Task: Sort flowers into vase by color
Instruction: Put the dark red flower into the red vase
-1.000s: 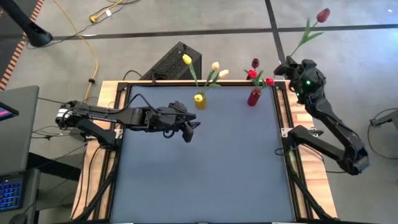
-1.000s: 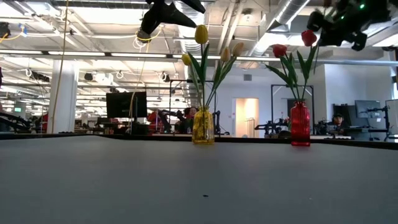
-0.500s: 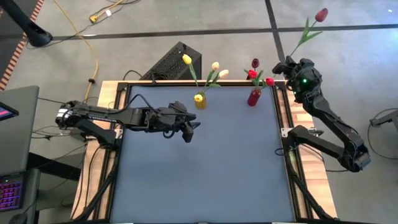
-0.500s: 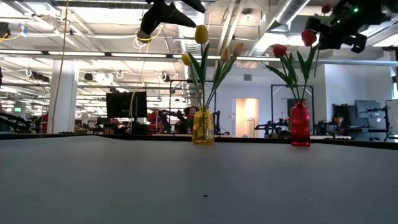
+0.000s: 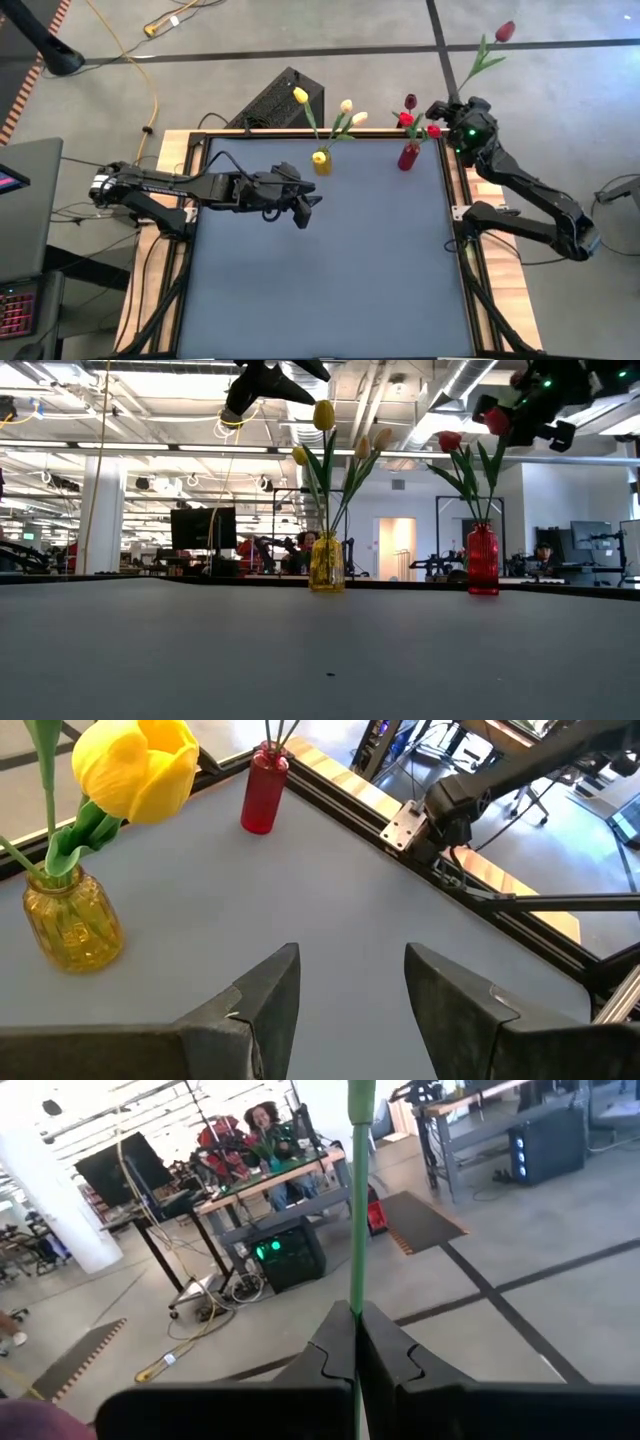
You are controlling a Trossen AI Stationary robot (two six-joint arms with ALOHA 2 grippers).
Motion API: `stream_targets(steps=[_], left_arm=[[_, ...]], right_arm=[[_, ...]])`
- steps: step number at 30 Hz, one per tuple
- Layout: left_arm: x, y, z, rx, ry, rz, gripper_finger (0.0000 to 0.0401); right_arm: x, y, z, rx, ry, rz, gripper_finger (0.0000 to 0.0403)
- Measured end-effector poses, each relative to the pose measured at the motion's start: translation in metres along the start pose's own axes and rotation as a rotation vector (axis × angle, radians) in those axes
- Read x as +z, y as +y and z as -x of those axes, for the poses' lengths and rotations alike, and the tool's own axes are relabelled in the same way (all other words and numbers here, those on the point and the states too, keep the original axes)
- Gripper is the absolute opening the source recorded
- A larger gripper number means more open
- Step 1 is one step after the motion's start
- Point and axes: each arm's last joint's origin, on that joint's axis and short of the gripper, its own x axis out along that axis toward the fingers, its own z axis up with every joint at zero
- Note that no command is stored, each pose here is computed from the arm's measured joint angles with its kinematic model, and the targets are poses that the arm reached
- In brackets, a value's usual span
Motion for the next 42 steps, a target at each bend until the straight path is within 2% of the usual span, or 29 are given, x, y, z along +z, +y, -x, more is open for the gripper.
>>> stream_targets(steps=[5,13,20,29,35,39,42], left_arm=[[-0.001,0.0,0.0,-0.003,0.004,-0.001,0.0169],[-0.005,-0.006,0.003,-0.021,0.013,-0.033,0.0169],[-0.005,-0.006,0.003,-0.012,0.007,-0.037,0.0169],[-0.006,-0.009,0.004,-0.018,0.009,-0.048,0.0169],[-0.009,-0.012,0.006,-0.028,0.011,-0.075,0.0169],[-0.009,-0.012,0.006,-0.028,0.011,-0.076,0.0169],[-0.009,-0.012,0.006,-0.027,0.011,-0.076,0.0169]], right_arm=[[-0.011,0.013,-0.005,-0.038,-0.019,0.028,0.0025],[-0.019,0.015,-0.01,-0.099,-0.012,0.119,0.0025],[-0.021,0.016,-0.012,-0.111,-0.016,0.066,0.0025],[-0.024,0.016,-0.013,-0.118,-0.003,0.066,0.0025],[-0.021,0.019,-0.01,-0.093,-0.019,-0.009,0.0025],[-0.009,0.021,-0.005,-0.039,-0.074,-0.056,0.0025],[-0.001,0.021,-0.002,-0.004,-0.108,-0.008,0.0025]])
